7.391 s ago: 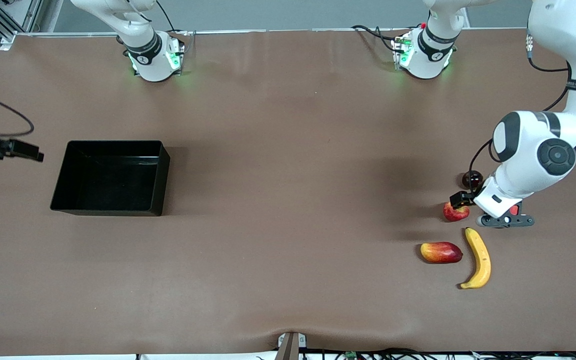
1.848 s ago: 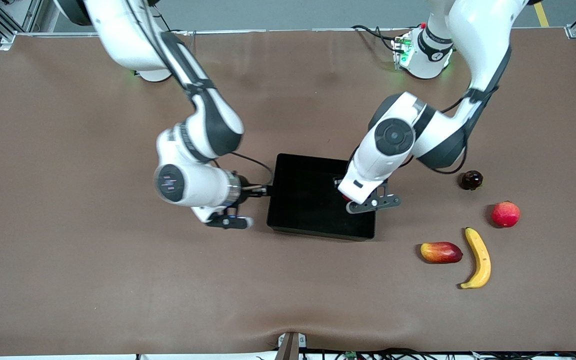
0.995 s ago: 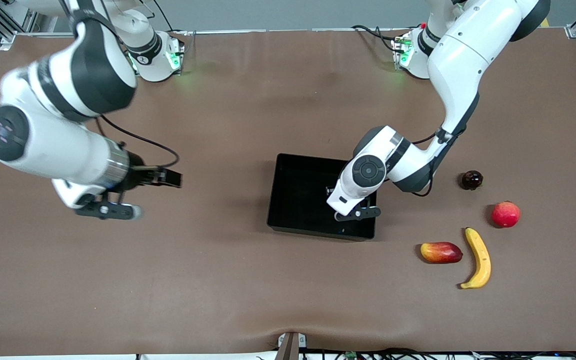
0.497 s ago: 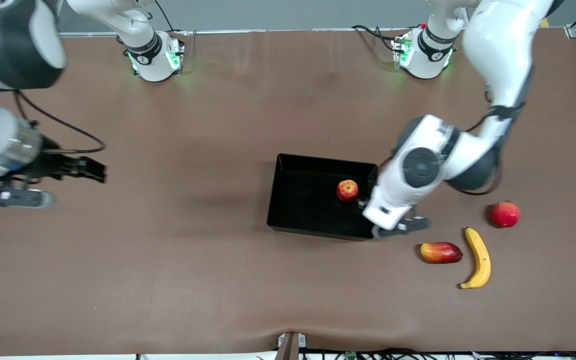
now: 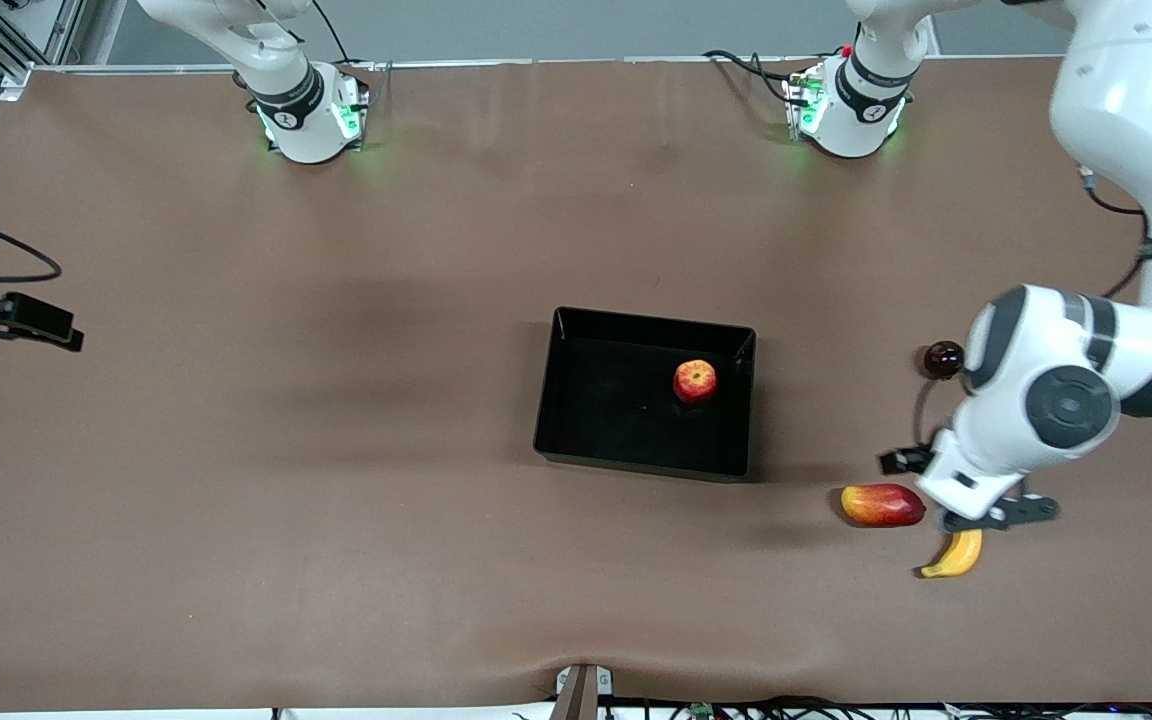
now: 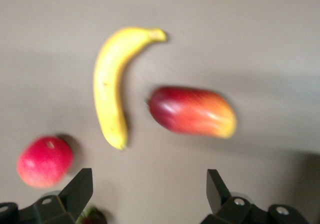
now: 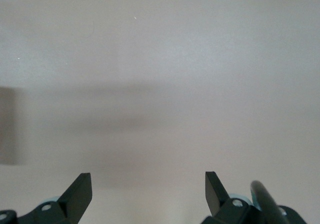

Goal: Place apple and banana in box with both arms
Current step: 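Move the left gripper to the yellow banana and grasp it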

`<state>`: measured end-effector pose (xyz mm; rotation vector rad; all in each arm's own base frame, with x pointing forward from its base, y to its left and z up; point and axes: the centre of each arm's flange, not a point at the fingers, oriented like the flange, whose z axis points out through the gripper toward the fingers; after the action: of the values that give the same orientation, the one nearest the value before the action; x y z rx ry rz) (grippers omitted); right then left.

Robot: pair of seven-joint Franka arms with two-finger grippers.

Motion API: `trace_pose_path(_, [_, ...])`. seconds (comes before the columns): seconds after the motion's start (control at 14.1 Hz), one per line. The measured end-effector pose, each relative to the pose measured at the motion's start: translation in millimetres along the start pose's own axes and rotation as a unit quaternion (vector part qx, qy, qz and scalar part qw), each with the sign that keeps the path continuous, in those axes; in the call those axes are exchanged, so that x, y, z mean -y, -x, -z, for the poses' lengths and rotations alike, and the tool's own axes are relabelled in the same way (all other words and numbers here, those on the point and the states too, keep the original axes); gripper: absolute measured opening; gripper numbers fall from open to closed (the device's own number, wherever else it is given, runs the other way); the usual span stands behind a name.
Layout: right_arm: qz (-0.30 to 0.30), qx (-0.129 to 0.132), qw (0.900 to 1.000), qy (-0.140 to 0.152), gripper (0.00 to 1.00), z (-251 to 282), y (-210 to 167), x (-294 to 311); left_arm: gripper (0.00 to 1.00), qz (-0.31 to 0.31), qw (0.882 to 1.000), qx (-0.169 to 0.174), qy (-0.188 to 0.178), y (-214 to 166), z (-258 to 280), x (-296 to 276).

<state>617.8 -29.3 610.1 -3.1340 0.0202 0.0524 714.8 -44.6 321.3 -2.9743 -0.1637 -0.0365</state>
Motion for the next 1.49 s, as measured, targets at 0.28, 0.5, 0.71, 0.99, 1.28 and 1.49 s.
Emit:
trace_pose_path(0.28, [-0.003, -0.035, 0.999, -0.010, 1.00, -24, 38, -6, 1.00, -0.005, 0.999, -0.043, 0.010, -19, -69, 43])
trace_pose_path(0.5, [-0.005, -0.032, 0.999, -0.014, 1.00, -30, 61, -12, 0.96, -0.006, 0.998, -0.063, 0.022, -24, -117, 66])
trace_pose_path(0.71, [-0.001, -0.056, 0.998, -0.005, 1.00, -11, 60, -16, 0.69, -0.003, 0.998, -0.064, 0.024, -22, -148, 73])
trace_pose_path(0.99, [-0.004, -0.066, 0.998, -0.002, 1.00, 23, 65, -19, 0.34, -0.009, 0.997, -0.074, 0.016, -25, -150, 76])
trace_pose_path(1.28, [-0.009, -0.059, 0.998, -0.002, 1.00, 34, 70, -26, 0.34, -0.014, 0.994, -0.105, 0.012, -36, -101, 74])
trace_pose_path(1.49, [-0.010, -0.052, 0.999, -0.003, 1.00, 32, 71, -26, 0.34, -0.039, 0.994, -0.099, 0.018, -31, -30, 32])
